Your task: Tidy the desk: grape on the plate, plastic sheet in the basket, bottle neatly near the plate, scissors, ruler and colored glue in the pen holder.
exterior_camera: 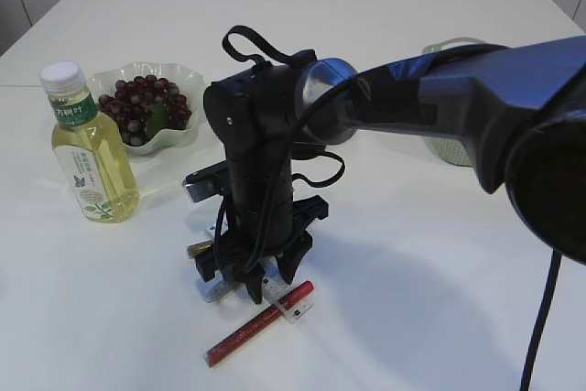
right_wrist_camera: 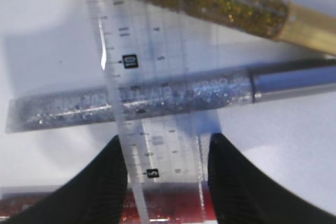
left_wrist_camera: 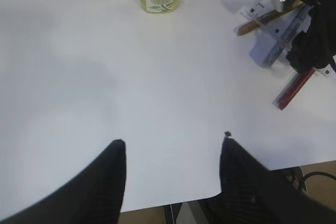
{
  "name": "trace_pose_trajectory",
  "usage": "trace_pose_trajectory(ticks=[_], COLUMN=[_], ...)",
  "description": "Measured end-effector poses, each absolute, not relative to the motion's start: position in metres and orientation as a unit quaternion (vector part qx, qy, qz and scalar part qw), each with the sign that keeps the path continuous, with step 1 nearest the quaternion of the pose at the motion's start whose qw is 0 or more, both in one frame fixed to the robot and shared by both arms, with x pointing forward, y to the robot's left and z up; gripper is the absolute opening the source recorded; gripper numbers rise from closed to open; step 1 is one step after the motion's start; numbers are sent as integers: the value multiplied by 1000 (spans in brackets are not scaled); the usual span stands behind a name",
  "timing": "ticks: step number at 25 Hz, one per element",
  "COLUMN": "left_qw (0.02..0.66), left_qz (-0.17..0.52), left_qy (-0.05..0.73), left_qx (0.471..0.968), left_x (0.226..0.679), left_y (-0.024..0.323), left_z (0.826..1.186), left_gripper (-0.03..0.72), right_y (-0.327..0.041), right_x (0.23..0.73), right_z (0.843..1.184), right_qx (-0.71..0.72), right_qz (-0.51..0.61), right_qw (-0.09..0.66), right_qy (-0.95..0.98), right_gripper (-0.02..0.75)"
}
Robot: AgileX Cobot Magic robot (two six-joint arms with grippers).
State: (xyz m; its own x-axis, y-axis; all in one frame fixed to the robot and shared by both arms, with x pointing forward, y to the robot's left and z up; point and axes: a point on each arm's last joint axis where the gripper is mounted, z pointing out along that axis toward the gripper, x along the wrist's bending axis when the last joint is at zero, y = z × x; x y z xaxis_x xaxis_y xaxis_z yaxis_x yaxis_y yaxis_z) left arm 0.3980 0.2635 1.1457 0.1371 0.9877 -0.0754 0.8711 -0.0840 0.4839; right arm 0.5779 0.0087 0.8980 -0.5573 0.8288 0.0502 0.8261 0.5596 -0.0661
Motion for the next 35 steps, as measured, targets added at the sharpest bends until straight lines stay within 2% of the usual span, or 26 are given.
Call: trace_pose_trajectory(ticks=[3,5,25,35], left_qw=[213,213,213,213], left_qz=[137,137,137,137], left_qy=[642,642,642,642], left_qx=[723,723,723,723], left_x=[398,398,398,398], left_y=[264,264,264,264], left_z=[1146,1146,1146,1146], left_gripper=[415,415,415,415], right_y=[9,9,6,5], right_x=[578,578,580,581], right_z=[898,898,901,952], right_qx=[-469,-469,-464,-442], right_qz=[18,18,21,-44], right_qw=[38,38,23,-14], right_qy=[-882,-882,-885,-896], right_gripper=[316,300,300,300])
